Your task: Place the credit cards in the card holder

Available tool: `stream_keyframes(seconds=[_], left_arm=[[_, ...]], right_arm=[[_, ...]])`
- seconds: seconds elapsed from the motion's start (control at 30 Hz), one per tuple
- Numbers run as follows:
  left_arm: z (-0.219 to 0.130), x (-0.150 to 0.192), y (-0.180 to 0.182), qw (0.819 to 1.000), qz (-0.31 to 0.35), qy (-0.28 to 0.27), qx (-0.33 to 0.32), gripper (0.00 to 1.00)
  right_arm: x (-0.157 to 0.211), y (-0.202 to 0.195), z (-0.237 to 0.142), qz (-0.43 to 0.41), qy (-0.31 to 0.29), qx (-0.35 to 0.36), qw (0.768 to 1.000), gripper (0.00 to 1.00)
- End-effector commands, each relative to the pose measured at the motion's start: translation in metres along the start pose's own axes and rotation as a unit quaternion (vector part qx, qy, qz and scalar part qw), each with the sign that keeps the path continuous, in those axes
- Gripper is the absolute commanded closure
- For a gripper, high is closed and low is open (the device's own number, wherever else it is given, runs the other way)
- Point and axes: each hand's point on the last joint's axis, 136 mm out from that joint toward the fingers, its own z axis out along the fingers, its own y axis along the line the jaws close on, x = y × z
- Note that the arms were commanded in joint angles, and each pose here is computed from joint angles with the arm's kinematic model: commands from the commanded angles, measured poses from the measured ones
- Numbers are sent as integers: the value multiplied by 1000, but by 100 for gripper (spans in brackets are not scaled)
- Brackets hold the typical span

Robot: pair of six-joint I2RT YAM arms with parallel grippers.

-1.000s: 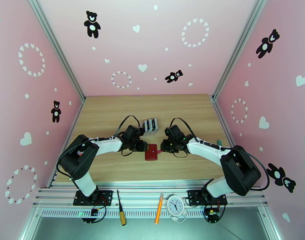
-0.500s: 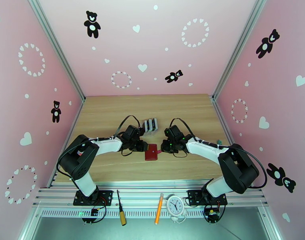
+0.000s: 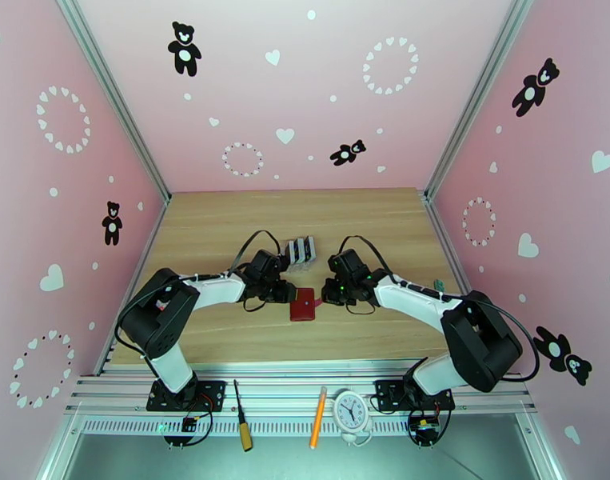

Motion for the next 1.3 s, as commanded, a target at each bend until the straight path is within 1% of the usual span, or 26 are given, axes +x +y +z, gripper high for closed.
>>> stream_keyframes(seconds=[0.0,0.37,0.63,0.87,1.27], left_arm=[[7,7,2,1000,6,19,-4,64],[12,12,3,999,11,30,-15,64],[14,14,8,999,7,36,-28,64],[16,14,11,999,5,39,-34,64],[17,15,11,999,4,42,-33,64]], right_arm=[[-2,9,-2,-4,0,-12,1000,100],[-2,29,10,-20,11,-20,1000,100],[4,41,27,-28,27,-22,999,100],[8,41,38,-28,37,-19,999,100],[6,45,39,-31,40,-22,998,100]])
